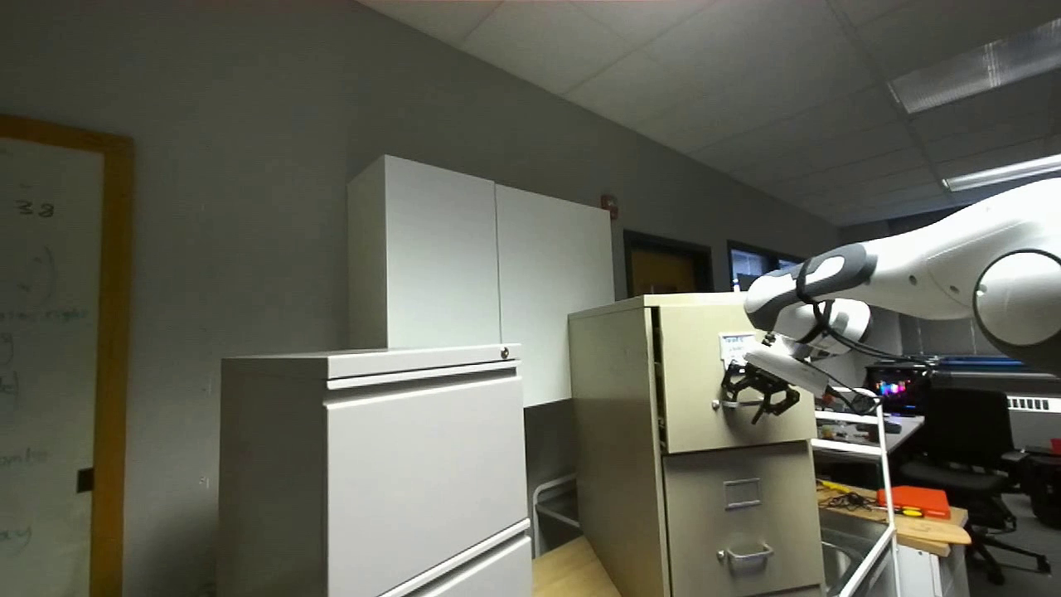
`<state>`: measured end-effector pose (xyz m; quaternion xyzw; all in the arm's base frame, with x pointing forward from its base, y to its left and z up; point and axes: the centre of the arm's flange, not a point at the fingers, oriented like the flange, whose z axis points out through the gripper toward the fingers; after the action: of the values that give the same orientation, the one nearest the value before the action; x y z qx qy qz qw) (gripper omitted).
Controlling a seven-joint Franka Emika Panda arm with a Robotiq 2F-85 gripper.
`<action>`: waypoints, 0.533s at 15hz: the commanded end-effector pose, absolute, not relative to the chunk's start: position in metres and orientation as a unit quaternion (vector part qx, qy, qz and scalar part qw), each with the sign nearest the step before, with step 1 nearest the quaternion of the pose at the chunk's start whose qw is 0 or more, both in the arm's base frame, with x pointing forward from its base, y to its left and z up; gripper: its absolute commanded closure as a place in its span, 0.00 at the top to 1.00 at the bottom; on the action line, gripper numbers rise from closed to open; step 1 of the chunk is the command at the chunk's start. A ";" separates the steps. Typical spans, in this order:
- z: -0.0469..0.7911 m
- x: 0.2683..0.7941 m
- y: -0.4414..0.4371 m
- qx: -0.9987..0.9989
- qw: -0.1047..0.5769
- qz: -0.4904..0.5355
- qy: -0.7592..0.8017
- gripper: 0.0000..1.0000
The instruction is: Close the open drawer
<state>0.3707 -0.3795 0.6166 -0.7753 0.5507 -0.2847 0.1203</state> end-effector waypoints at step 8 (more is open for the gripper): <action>0.616 0.372 -0.380 -0.775 0.120 -0.285 0.550 0.75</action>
<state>0.3709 -0.3792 0.6167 -0.7755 0.5502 -0.2849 0.1212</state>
